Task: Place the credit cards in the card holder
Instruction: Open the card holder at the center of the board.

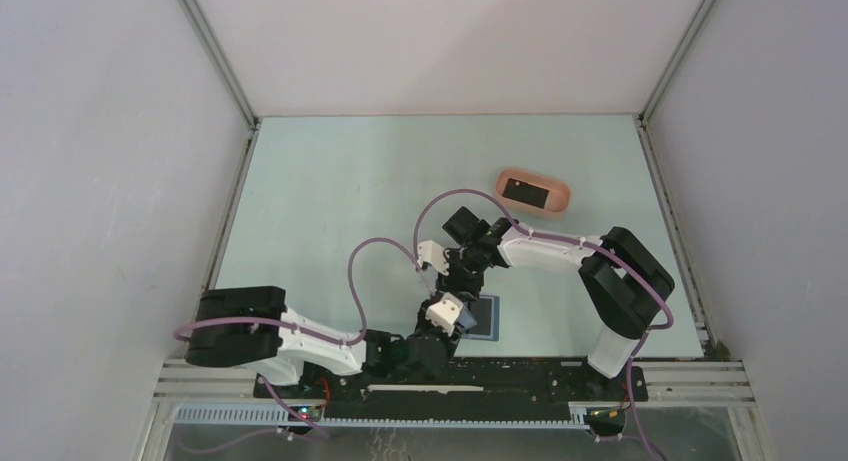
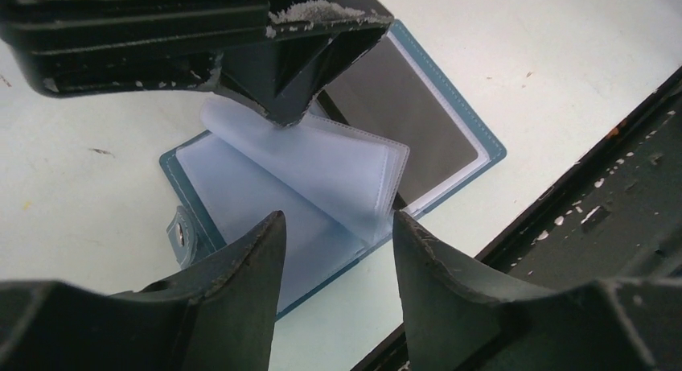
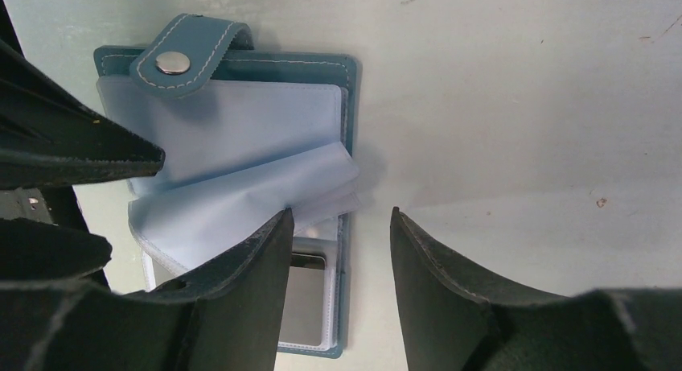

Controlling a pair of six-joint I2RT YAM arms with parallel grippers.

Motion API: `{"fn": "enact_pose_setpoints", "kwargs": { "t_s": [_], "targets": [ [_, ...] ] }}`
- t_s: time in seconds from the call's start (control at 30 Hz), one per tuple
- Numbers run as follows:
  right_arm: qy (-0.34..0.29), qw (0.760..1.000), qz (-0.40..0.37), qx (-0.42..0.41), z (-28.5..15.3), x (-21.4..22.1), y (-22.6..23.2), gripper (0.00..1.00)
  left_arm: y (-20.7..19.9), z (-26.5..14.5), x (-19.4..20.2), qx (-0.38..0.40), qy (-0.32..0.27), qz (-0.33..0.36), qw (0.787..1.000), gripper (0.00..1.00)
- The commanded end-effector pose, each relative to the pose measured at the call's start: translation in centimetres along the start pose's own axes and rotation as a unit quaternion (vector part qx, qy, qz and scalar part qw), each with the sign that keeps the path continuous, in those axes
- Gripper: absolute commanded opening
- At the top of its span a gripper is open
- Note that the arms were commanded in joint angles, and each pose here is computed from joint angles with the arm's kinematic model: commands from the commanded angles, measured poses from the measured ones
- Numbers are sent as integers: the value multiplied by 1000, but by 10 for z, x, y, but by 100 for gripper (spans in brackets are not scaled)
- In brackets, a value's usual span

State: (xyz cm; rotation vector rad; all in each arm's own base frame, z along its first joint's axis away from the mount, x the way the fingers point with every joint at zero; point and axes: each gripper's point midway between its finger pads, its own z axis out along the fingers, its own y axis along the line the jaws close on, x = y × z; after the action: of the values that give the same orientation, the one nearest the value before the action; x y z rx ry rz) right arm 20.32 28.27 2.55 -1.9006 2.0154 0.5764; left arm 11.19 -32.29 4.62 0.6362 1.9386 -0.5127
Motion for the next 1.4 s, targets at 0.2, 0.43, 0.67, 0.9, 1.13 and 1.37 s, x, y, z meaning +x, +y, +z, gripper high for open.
{"fn": "enact_pose_setpoints", "kwargs": {
  "t_s": [0.2, 0.43, 0.67, 0.9, 1.13, 1.37],
  "targets": [
    [-6, 1000, 0, -4, -1, -11, 2, 57, -11, 7, -12, -19, -4, 14, 1000, 60],
    [-6, 1000, 0, -4, -1, -11, 3, 57, -7, 15, -7, -60, 16, 30, 998, 65],
    [-7, 1000, 1, -3, -2, -12, 2, 57, 14, 10, -4, -117, 12, 14, 993, 60],
    [-26, 1000, 5, 4, -16, -21, 1, 62, 23, 7, 3, -131, 18, 5, 991, 44],
    [-75, 997, 15, -1, -46, -33, 1, 64, 32, 1, 2, -142, 8, -19, 990, 34],
    [-108, 992, 47, -32, -58, -31, 2, 62, 45, -2, 6, -139, 5, -82, 987, 27]
  ]
}}
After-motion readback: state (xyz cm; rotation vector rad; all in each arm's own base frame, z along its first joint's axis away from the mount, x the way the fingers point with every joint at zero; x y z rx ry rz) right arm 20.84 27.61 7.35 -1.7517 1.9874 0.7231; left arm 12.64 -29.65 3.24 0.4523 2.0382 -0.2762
